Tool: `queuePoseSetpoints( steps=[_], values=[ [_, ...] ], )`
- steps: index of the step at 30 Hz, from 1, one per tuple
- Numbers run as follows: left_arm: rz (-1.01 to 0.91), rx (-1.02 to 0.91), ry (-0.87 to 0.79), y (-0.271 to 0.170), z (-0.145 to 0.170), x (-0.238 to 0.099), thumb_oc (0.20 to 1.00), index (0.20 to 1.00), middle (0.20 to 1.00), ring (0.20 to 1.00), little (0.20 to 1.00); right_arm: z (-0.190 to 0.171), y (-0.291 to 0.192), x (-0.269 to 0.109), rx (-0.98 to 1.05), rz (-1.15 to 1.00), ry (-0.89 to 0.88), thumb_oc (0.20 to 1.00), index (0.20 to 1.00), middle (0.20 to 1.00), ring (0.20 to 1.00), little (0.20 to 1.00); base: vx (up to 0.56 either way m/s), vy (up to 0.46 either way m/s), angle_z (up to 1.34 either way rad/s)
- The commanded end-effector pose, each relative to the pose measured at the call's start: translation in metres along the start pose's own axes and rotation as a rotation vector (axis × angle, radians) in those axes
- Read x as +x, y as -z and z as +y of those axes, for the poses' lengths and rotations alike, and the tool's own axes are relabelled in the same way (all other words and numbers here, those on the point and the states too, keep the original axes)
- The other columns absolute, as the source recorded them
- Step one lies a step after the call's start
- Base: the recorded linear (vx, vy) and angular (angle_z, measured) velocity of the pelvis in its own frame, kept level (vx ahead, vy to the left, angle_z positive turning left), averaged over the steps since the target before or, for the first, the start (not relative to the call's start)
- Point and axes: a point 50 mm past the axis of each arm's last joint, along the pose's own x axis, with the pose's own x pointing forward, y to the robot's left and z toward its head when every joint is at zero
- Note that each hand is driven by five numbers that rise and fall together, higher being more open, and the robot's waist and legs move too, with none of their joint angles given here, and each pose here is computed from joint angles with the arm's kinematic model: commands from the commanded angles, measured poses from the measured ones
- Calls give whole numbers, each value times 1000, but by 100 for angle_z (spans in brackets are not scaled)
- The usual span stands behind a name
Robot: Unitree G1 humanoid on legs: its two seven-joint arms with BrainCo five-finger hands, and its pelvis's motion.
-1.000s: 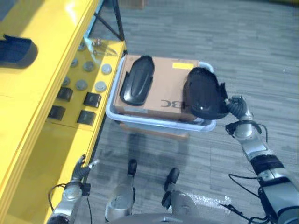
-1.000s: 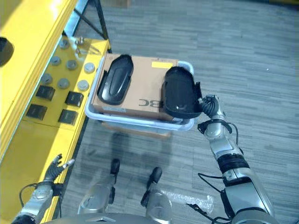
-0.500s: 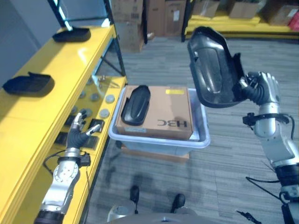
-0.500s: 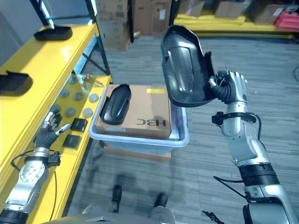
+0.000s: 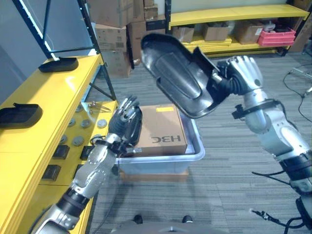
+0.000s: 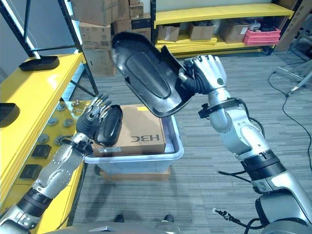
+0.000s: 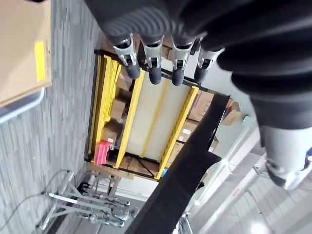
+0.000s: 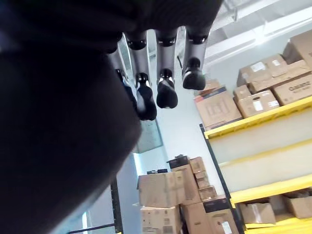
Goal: Move parts from the plastic box to the shelf.
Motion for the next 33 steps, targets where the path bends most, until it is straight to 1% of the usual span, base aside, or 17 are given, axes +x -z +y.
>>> queuePoseSetpoints(
  steps=[1,5,9,14,24,30,31,32,33],
  values=[
    [-21,-32,33,-5,-3,1,1000,1000,1000,1000,1000,-30,-17,29,6,-97,160,200,200,200,200,200,0,0,0],
    [10,-71,67,-1,-12,6,1000,1000,1000,1000,1000,-23,-30,33,76,-126,164,200,200,200,200,200,0,0,0],
    [36,-78,66,2,-12,9,1000,1000,1000,1000,1000,-16,-44,37,139,-154,160,200,200,200,200,200,0,0,0],
    [32,-77,95,-1,-19,15,1000,1000,1000,1000,1000,-5,-67,41,193,-232,114,200,200,200,200,200,0,0,0],
    [-9,-35,154,-12,-30,26,1000,1000,1000,1000,1000,13,-80,39,172,-307,2,200,200,200,200,200,0,0,0],
    [-11,-19,147,-10,-31,27,1000,1000,1000,1000,1000,16,-89,39,189,-345,-15,200,200,200,200,200,0,0,0],
    [-12,-15,143,-10,-31,27,705,705,705,705,705,16,-92,39,197,-356,-16,200,200,200,200,200,0,0,0],
    [-12,-15,143,-10,-31,27,705,705,705,705,705,16,-92,39,197,-356,-16,200,200,200,200,200,0,0,0],
    [-12,0,136,-10,-30,29,580,580,580,580,580,15,-98,39,210,-385,-21,200,200,200,200,200,0,0,0]
  ],
)
